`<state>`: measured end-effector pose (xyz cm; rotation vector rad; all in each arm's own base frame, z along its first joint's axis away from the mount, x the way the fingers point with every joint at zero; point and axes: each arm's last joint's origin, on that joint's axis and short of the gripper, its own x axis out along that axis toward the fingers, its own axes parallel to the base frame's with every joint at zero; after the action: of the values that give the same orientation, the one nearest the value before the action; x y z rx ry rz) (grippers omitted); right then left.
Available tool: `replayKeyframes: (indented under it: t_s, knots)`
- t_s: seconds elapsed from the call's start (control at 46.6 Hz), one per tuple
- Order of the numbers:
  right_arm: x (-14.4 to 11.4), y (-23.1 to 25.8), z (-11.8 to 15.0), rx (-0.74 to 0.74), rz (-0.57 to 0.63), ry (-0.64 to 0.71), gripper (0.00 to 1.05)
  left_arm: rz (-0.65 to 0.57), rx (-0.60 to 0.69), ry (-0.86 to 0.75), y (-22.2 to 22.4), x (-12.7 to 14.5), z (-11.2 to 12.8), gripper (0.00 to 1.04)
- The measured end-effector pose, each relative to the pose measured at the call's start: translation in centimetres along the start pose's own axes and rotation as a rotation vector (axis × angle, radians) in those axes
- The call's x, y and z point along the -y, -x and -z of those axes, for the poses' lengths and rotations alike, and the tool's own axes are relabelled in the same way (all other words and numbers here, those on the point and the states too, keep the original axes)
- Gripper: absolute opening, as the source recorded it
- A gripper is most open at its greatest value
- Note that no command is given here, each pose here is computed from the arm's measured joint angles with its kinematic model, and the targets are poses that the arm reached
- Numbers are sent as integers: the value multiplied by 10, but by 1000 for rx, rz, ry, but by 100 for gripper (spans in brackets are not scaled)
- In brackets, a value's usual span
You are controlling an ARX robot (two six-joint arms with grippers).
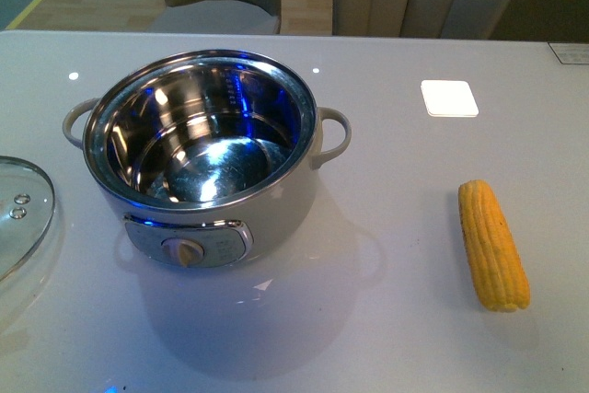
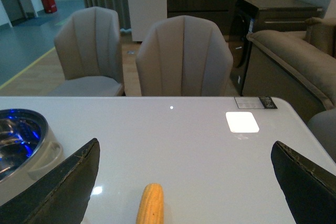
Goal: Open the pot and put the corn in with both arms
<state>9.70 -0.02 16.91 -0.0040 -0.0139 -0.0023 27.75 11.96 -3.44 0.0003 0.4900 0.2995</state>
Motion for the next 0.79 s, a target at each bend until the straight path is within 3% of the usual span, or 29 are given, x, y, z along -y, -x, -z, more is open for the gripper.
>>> replayKeyframes:
  t_s: [0.493, 0.793]
  knots:
    - [0, 0, 0, 0, 0, 0, 96, 7, -41, 33, 0, 2, 14, 45]
    - [0, 0, 0, 0, 0, 0, 96, 4, -36, 36, 0, 2, 13, 99]
